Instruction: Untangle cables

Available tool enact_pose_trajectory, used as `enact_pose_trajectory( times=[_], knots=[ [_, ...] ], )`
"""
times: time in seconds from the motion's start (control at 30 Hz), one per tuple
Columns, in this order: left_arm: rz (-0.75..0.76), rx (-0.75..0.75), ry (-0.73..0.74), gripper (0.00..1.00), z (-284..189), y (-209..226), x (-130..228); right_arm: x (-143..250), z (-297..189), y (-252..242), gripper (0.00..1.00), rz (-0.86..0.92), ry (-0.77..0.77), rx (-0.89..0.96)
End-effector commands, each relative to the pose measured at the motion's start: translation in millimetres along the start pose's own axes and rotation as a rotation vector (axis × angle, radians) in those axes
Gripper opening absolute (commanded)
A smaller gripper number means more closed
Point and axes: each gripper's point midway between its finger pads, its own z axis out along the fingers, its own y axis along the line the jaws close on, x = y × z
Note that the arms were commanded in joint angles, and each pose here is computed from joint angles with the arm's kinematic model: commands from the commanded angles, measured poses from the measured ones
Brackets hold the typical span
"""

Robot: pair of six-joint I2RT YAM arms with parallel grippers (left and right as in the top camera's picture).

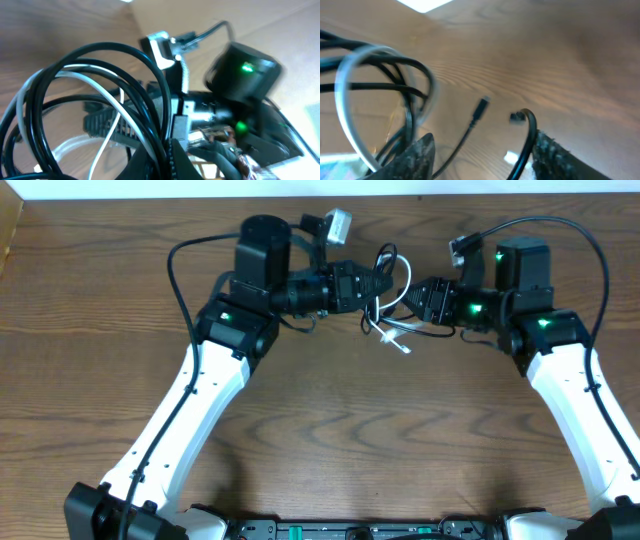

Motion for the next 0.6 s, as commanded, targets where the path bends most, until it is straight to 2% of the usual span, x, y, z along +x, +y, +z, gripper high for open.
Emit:
enact_pose_trajectory(
  times=[0.0, 0.27, 0.4, 0.57],
  knots=[
    [0.040, 0.119, 0.067, 0.08, -14, -26, 8, -6, -17, 32, 0.59, -0.077, 0.008, -0.196],
    [0.038, 0.110, 0.058, 0.07, -14, -23, 6, -7, -16, 44, 0.57, -0.106, 0.006, -0.240],
    [0.033, 0.097, 0.051, 0.07, -12, -19, 5, -8, -12, 28, 0.55, -0.040, -0.008, -0.147],
    [0.036, 0.073, 0.059, 0.07, -12, -13, 9, -26, -27, 26, 0.56, 0.003, -0.055, -0.195]
  ],
)
